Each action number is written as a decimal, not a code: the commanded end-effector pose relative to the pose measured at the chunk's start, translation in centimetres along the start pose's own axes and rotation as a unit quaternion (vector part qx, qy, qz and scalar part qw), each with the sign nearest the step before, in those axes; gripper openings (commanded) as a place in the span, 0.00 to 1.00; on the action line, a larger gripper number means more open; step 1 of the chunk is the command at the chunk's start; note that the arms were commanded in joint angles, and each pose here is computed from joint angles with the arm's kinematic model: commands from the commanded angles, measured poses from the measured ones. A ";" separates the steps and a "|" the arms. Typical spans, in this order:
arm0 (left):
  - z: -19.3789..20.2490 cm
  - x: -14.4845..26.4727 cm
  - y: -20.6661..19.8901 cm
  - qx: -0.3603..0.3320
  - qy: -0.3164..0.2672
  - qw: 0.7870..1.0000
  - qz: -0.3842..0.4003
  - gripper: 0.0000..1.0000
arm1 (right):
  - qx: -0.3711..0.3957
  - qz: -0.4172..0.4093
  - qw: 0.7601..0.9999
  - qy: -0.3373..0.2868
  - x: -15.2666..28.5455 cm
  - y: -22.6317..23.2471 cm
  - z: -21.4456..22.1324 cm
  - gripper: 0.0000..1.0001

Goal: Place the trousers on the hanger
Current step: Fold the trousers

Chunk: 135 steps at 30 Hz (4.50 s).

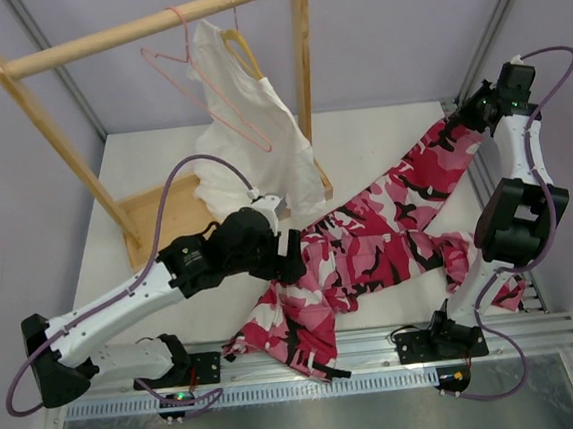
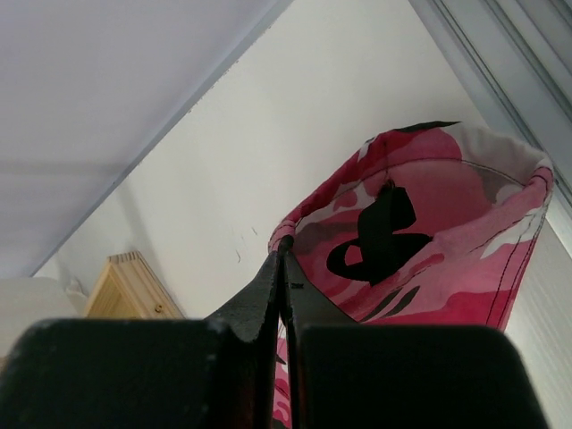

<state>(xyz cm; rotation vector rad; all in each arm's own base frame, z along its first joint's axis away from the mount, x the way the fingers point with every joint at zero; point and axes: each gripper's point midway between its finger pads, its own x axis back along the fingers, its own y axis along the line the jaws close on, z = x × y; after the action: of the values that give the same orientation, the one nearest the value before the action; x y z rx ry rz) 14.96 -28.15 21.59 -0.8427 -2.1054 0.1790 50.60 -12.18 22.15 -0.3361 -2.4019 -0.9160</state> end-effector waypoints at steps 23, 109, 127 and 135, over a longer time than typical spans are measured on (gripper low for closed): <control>2.3 -15.2 -0.9 0.021 0.061 0.998 0.013 0.36 | 0.010 -0.045 0.999 -0.009 3.8 1.3 2.0 0.04; -1.5 9.2 15.6 0.403 -0.237 0.826 -0.316 0.00 | 0.007 0.032 0.998 -0.053 4.5 0.6 -3.9 0.04; -2.7 13.1 23.1 0.262 -0.312 0.803 -0.434 0.01 | -0.044 -0.024 0.977 -0.208 10.6 2.5 -12.3 0.04; 0.0 13.7 26.2 0.293 -0.279 0.779 -0.479 0.01 | -0.064 -0.121 0.952 -0.274 14.1 4.6 -16.4 0.04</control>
<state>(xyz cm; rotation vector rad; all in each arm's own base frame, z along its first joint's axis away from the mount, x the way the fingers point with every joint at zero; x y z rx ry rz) 22.15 -0.81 19.65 0.7278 -2.4922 0.5362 47.81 -19.34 34.66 -0.5261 -2.6827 -1.1620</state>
